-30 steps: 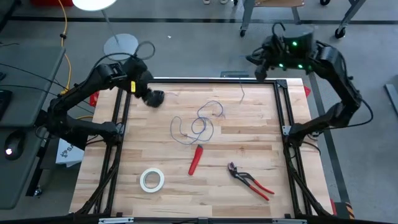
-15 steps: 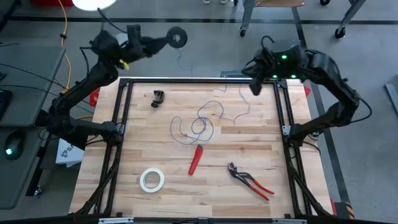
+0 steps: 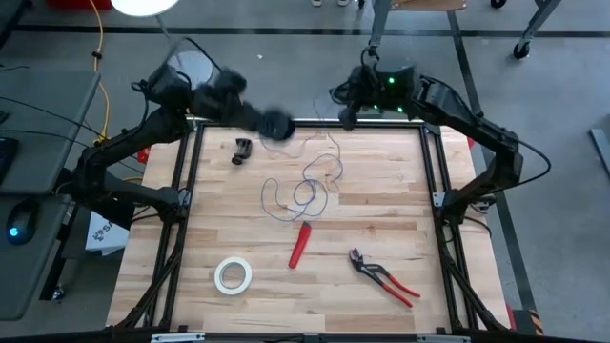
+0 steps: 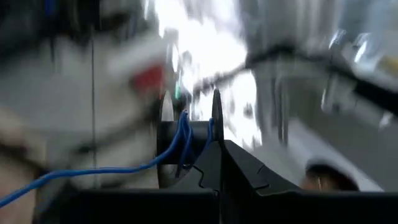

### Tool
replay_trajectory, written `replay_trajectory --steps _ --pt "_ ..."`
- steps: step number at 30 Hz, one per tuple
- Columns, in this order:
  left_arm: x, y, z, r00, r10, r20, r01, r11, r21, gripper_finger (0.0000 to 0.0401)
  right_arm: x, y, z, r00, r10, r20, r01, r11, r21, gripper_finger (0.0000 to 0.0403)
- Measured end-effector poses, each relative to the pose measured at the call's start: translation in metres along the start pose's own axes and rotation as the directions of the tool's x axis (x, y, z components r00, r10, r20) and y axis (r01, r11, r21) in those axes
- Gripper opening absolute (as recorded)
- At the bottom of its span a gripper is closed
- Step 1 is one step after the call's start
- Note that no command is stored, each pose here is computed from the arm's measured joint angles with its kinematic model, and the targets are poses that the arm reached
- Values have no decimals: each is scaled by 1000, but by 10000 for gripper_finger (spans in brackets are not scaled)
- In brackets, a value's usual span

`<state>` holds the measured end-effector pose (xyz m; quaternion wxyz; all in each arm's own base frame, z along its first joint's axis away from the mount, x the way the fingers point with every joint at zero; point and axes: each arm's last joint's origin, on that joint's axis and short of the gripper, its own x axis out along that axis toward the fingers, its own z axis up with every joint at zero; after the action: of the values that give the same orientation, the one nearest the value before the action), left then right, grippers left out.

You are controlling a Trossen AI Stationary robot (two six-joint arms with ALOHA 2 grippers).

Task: Coil cords
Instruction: Uncoil the blue wire cable from the black spool

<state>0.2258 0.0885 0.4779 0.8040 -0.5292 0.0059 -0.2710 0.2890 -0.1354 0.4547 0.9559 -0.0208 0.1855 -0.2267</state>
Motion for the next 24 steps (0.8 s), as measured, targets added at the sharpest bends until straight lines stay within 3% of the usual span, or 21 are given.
replay_trajectory --steps 3,6,10,13,16,18,20,21,22,24 --pt "4 11 -16 981 75 -179 -100 986 -134 0 1 -13 1 999 -40 21 40 999 15 0" --pt "-4 27 -33 935 192 -298 -254 950 -183 0 -11 -23 5 998 -66 2 66 998 20 0" --pt "-33 52 -59 812 408 -418 -516 836 -185 0 -42 -30 12 996 -83 -19 83 997 -5 0" --pt "-59 63 -79 640 570 -515 -709 696 -111 0 -65 -31 10 993 -99 -63 99 995 -7 0" --pt "-80 70 -92 366 716 -594 -879 476 32 0 -87 -30 6 987 -123 -102 124 992 11 0" --pt "-89 73 -92 178 798 -576 -936 317 149 0 -104 -29 4 984 -132 -119 137 990 27 0" --pt "-92 76 -87 74 872 -483 -958 198 210 0 -118 -28 1 982 -131 -132 139 989 54 0" --pt "-92 78 -82 68 903 -425 -961 174 215 0 -123 -28 0 982 -121 -142 132 988 75 0" --pt "-89 79 -76 97 929 -357 -959 182 215 0 -127 -27 -2 984 -107 -145 122 988 98 0" --pt "-81 81 -60 202 958 -206 -947 245 210 0 -132 -24 -3 986 -77 -147 97 986 137 0"
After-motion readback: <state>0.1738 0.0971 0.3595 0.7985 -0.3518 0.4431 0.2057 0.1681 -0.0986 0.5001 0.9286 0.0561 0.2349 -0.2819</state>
